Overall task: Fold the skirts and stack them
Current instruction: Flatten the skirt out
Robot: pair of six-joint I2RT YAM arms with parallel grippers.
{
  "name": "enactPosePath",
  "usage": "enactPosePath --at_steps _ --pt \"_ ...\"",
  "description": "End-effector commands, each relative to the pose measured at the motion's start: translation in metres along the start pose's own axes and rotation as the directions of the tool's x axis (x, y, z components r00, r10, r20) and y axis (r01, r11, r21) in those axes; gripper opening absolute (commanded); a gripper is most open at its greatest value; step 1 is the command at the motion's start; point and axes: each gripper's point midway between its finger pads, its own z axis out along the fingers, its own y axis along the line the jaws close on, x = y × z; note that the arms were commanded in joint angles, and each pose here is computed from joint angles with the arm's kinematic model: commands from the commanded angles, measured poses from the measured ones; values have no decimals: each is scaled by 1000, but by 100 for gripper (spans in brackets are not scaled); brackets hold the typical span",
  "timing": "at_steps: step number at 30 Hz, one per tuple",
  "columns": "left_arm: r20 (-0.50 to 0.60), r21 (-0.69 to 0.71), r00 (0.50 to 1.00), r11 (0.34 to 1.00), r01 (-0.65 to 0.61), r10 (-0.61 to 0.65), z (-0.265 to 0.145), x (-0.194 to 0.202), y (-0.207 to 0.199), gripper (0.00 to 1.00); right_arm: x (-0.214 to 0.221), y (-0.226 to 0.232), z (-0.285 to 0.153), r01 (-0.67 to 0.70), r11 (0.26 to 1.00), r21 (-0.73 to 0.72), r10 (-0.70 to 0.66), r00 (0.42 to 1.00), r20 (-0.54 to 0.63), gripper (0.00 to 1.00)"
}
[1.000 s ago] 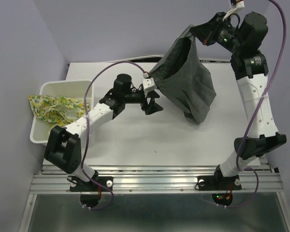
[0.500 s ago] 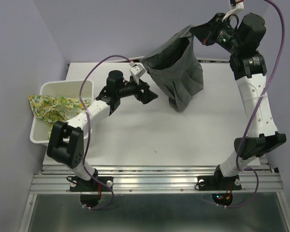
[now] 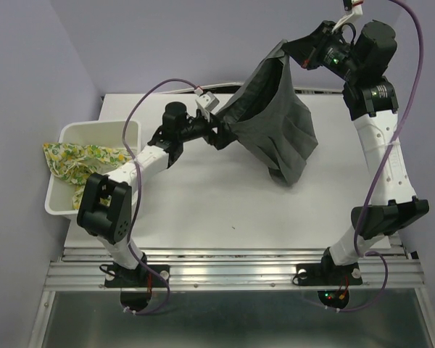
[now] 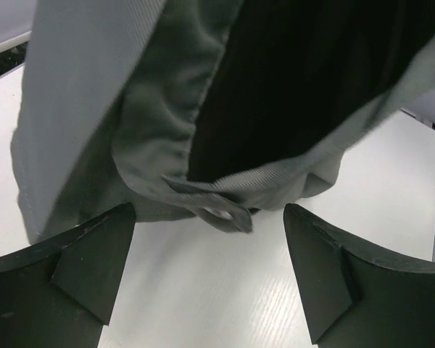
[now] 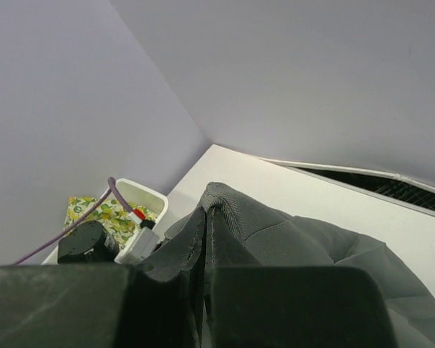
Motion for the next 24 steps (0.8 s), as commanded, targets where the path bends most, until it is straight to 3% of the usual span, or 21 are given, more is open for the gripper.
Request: enactPosePath --at_steps 1,7,8,13,17,20,24 --pt "119 43 991 997 -68 62 9 -47 -7 95 -38 28 -13 56 996 -66 -48 992 118 1" --pt "176 199 983 976 -91 56 13 -72 -41 87 -45 23 -11 61 997 -36 -55 988 141 1" --pt "176 244 983 965 -100 58 12 -74 -52 76 -44 21 -10 66 997 -28 -61 988 142 1" --pt "200 246 979 965 -96 47 -1 -92 -59 43 -57 -2 -11 85 991 105 -105 975 195 1" --pt "182 168 983 983 -70 38 -20 -97 -42 0 -78 -38 -24 83 950 302 -163 954 252 1" --pt "180 76 978 990 -123 108 -38 -108 -29 0 -80 -61 -32 91 901 423 -213 944 251 1" --pt "133 57 989 996 -72 64 -52 -126 -38 0 -69 -107 -45 98 791 604 -260 947 187 1"
